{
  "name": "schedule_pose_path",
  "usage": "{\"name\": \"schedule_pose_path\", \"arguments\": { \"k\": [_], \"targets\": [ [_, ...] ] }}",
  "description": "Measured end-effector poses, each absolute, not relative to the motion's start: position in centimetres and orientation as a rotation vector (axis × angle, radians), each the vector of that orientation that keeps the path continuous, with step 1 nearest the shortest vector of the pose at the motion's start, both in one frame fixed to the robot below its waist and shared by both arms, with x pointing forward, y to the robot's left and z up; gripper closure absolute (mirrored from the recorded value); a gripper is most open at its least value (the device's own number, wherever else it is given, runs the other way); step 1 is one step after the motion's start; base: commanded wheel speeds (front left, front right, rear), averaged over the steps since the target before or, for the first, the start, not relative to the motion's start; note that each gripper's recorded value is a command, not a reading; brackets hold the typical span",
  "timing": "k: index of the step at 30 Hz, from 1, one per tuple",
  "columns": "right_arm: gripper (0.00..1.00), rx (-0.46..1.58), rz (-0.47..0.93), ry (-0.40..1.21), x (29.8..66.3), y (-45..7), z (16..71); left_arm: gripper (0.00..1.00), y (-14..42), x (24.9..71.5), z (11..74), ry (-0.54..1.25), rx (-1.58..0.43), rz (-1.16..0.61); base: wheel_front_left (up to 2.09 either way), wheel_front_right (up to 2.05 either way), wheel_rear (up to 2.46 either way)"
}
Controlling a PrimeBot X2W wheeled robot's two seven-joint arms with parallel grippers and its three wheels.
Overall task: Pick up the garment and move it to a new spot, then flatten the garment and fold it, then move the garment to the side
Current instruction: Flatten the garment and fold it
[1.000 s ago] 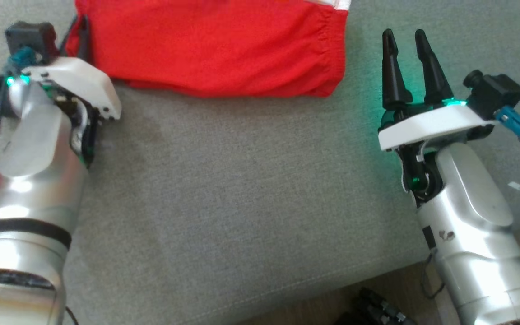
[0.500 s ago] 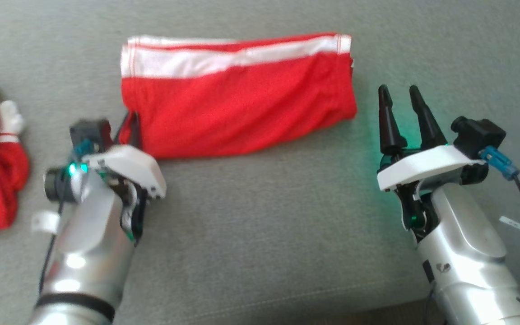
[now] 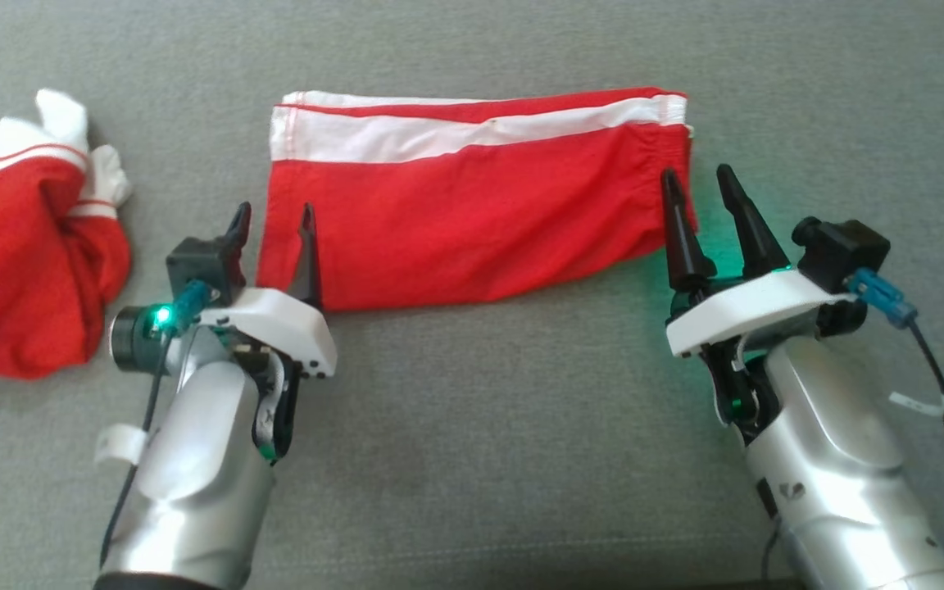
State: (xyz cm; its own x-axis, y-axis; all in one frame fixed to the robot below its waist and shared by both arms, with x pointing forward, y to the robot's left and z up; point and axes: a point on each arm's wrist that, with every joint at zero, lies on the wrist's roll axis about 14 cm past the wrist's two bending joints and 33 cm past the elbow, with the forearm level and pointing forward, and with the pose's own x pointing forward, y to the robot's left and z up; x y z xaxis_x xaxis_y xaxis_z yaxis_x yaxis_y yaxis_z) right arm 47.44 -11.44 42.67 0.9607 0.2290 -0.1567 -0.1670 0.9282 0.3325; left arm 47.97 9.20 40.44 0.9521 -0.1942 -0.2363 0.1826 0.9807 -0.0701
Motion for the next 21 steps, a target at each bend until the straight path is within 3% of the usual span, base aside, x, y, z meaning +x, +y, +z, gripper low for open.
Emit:
{"name": "schedule_pose_path", "arguments": {
  "k": [17, 18, 19, 20, 21],
  "targets": [
    [0.0, 0.291, 0.148, 0.358, 48.5, -11.9, 37.0, 0.0, 10.5, 46.3, 39.8, 0.247, -0.035, -0.179, 0.0, 0.0, 0.0],
    [0.04, 0.299, 0.149, 0.358, 48.5, -11.8, 36.9, 0.0, 10.4, 46.3, 39.8, 0.245, -0.035, -0.182, 0.0, 0.0, 0.0],
    [0.6, 0.304, 0.155, 0.358, 48.5, -11.6, 37.0, 0.0, 10.3, 46.3, 39.9, 0.243, -0.034, -0.186, 0.0, 0.0, 0.0],
    [1.0, 0.307, 0.159, 0.357, 48.7, -11.6, 37.1, 0.0, 10.1, 46.3, 39.9, 0.242, -0.033, -0.192, 0.0, 0.0, 0.0],
    [1.0, 0.311, 0.163, 0.355, 48.7, -11.4, 37.2, 0.0, 10.0, 46.2, 39.9, 0.242, -0.033, -0.195, 0.0, 0.0, 0.0]
  ]
}}
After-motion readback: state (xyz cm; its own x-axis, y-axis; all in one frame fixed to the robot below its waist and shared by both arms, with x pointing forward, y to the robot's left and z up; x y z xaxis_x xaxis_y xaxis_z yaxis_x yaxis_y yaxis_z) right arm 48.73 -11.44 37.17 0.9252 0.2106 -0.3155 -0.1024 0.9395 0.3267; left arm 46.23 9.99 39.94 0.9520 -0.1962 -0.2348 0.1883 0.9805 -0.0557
